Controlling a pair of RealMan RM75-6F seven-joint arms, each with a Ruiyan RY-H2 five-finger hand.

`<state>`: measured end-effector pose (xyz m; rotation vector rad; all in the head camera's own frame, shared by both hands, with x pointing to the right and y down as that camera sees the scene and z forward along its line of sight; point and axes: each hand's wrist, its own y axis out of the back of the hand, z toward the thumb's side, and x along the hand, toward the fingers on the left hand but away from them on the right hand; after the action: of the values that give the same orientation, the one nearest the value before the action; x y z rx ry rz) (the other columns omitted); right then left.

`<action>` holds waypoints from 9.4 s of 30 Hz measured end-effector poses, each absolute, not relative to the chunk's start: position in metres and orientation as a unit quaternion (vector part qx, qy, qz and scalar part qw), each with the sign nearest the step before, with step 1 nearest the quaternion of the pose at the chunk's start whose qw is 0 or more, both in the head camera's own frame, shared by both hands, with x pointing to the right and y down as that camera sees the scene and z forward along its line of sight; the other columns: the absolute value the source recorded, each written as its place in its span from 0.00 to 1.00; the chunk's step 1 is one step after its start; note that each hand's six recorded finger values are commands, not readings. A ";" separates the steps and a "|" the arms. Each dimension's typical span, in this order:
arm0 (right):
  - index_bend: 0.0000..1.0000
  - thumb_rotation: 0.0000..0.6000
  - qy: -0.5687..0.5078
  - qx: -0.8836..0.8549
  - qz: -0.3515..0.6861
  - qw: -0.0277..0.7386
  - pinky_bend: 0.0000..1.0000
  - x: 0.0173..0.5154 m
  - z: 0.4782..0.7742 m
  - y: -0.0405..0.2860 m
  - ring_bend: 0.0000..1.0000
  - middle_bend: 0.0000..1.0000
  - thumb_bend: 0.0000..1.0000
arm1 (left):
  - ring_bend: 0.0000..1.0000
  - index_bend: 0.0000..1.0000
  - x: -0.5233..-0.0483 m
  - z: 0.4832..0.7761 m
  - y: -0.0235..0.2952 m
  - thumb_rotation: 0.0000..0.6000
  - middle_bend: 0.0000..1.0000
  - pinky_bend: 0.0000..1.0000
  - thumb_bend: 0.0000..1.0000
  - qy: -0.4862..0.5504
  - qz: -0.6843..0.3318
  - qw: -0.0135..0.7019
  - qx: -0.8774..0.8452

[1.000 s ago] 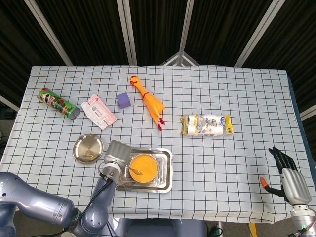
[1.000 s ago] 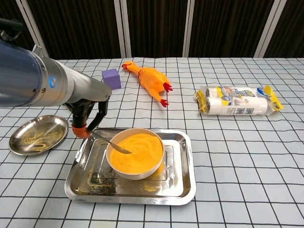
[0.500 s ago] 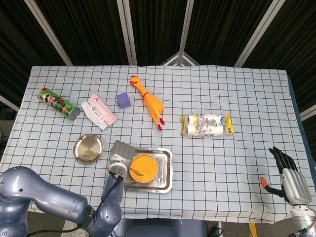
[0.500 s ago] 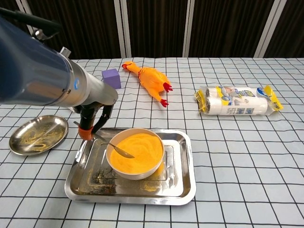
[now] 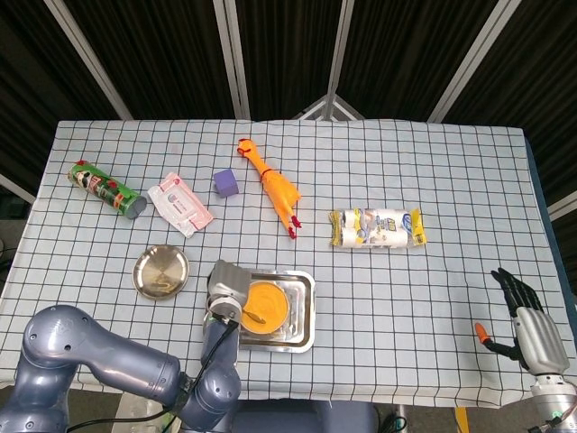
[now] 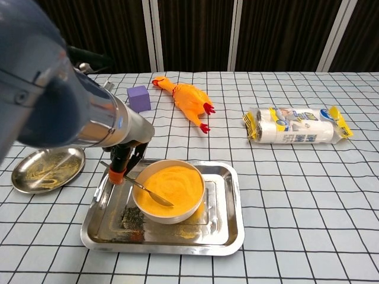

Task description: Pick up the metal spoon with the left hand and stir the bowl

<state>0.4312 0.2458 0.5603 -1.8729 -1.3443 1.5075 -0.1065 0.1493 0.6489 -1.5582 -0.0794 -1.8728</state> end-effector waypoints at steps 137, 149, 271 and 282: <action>0.00 1.00 -0.481 -0.668 0.538 0.180 0.00 0.431 0.561 0.245 0.00 0.00 0.40 | 0.93 0.78 -0.123 0.649 0.136 1.00 1.00 0.95 0.88 0.029 -0.719 0.280 -0.635; 0.00 1.00 -0.483 -0.669 0.537 0.176 0.00 0.431 0.562 0.244 0.00 0.00 0.40 | 0.93 0.78 -0.130 0.646 0.117 1.00 1.00 0.95 0.88 0.070 -0.719 0.275 -0.635; 0.00 1.00 -0.491 -0.678 0.528 0.141 0.00 0.428 0.563 0.245 0.00 0.00 0.40 | 0.93 0.78 -0.124 0.632 0.120 1.00 1.00 0.95 0.88 -0.070 -0.773 0.323 -0.541; 0.00 1.00 -0.495 -0.679 0.525 0.137 0.00 0.429 0.561 0.244 0.00 0.00 0.40 | 0.94 0.79 -0.110 0.645 0.127 1.00 1.00 0.95 0.88 -0.088 -0.777 0.337 -0.525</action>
<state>0.4290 0.2440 0.5613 -1.9649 -1.4313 1.5176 -0.1101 0.1274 0.6454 -1.3676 -0.2298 -2.0239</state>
